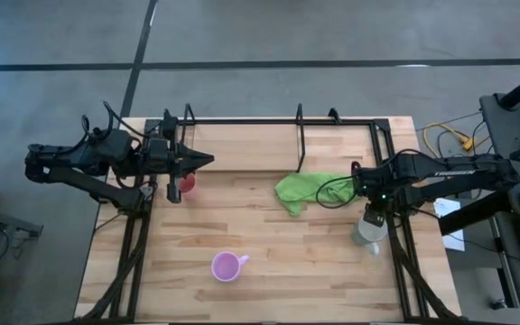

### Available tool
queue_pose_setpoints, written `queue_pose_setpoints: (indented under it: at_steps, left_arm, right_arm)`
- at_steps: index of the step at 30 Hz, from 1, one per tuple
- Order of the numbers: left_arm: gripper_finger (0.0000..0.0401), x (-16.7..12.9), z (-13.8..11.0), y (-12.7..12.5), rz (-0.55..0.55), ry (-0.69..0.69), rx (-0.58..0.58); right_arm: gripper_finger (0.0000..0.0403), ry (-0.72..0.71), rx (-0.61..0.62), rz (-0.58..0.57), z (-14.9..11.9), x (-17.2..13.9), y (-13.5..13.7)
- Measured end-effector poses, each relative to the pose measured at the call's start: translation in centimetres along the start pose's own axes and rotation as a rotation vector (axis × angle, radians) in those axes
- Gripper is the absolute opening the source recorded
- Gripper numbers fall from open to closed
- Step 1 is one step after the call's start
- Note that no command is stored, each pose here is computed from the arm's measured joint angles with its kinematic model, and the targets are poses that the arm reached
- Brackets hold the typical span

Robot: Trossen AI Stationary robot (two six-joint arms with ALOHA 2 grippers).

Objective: Stack small to large cups/mugs on shelf
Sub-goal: Put the blue mug on the shelf

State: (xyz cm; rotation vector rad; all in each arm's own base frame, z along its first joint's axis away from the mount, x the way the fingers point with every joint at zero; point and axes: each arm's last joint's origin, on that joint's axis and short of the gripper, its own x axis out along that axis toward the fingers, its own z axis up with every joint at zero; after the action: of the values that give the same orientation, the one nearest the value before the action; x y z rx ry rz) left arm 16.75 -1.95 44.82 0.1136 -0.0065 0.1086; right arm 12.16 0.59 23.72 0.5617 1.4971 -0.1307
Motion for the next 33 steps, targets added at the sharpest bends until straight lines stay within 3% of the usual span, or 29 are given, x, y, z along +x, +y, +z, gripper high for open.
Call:
queue_pose_setpoints:
  at_steps: [18, 24, 29, 33]
  left_arm:
    - [0.0001, 0.0, 0.0, 0.0, 0.0, 0.0, 0.0]
    - [0.0001, 0.0, 0.0, 0.0, 0.0, -0.001, 0.0]
    - [0.0001, -0.1, 0.0, 0.0, 0.0, -0.002, 0.0]
    - [0.0001, -0.1, 0.0, 0.0, 0.0, -0.001, 0.0]
  right_arm:
    - [0.01, 0.025, 0.006, -0.011, 0.6, 1.1, -0.1]
    - [0.0072, 0.045, 0.011, -0.022, 0.8, 1.5, -0.1]
    - [0.0024, 0.033, 0.009, -0.027, 0.9, 1.5, -0.1]
    - [0.0018, 0.023, 0.006, -0.019, 1.0, 1.5, 0.0]
